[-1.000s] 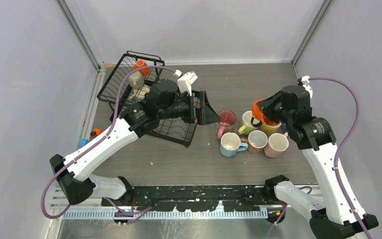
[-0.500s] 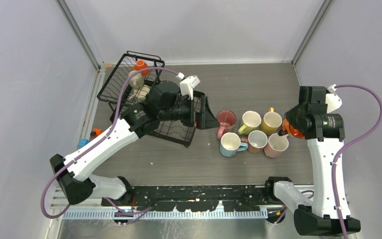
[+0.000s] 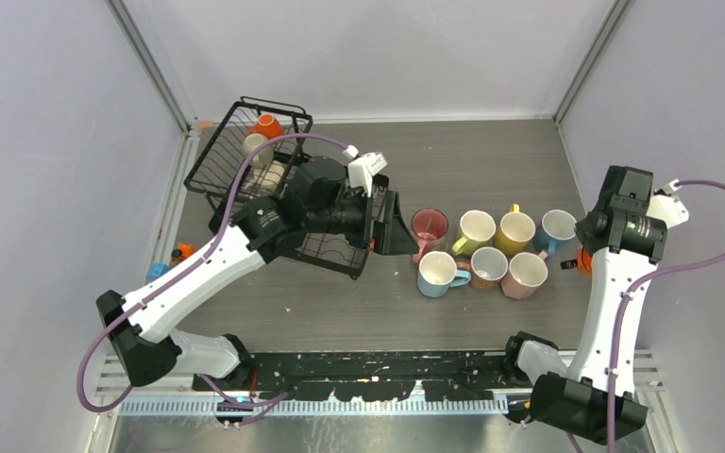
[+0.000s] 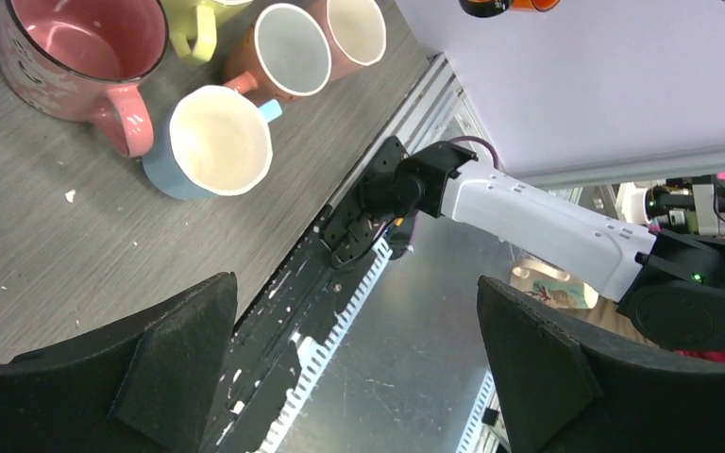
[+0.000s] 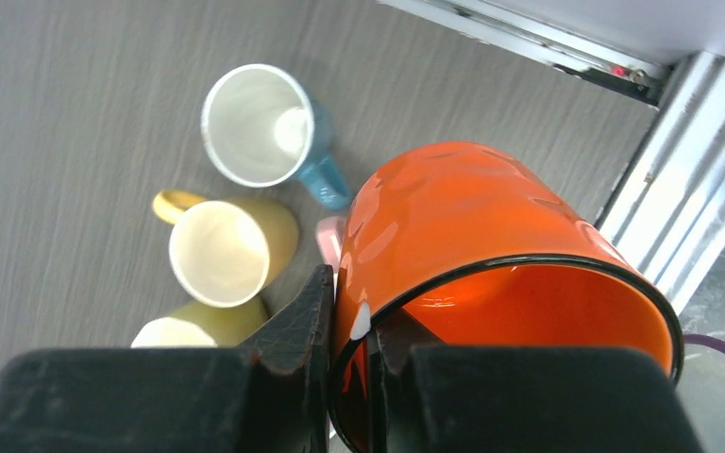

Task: Unload the cups from the dish rack
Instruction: Place the cup at the corner of the board.

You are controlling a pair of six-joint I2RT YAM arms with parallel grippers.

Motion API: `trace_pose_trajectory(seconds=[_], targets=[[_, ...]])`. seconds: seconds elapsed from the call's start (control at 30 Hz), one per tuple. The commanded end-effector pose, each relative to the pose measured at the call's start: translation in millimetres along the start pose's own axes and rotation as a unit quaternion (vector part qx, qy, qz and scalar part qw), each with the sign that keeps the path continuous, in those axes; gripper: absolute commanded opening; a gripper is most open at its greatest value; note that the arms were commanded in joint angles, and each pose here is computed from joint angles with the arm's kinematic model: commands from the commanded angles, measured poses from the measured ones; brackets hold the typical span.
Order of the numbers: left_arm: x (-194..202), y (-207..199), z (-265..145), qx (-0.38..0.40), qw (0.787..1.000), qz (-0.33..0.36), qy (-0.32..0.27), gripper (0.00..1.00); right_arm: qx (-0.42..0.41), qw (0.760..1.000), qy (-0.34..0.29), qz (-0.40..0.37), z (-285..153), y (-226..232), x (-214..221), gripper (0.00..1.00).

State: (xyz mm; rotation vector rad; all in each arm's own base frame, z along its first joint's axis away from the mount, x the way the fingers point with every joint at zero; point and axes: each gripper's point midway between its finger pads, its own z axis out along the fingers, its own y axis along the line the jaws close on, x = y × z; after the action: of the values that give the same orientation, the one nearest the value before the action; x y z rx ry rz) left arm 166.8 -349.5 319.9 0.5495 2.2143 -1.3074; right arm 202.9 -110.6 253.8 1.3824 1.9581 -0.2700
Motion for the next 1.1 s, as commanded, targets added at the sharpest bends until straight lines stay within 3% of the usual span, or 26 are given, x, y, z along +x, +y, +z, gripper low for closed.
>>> trace_pose_trajectory(seconds=[0.0, 0.33, 1.07], targets=[[-2, -19, -7, 0.022, 1.0, 0.017, 0.008, 1.0, 0.005, 1.0, -0.009, 0.02, 20, -6, -9, 0.01], [5, -20, -4, 0.017, 1.0, 0.021, 0.015, 1.0, 0.055, 0.998, -0.003, 0.04, 63, -30, -2, 0.0], [10, -20, 17, 0.009, 0.999, 0.023, 0.034, 1.0, 0.072, 0.984, 0.027, 0.161, 150, -40, 19, 0.0]])
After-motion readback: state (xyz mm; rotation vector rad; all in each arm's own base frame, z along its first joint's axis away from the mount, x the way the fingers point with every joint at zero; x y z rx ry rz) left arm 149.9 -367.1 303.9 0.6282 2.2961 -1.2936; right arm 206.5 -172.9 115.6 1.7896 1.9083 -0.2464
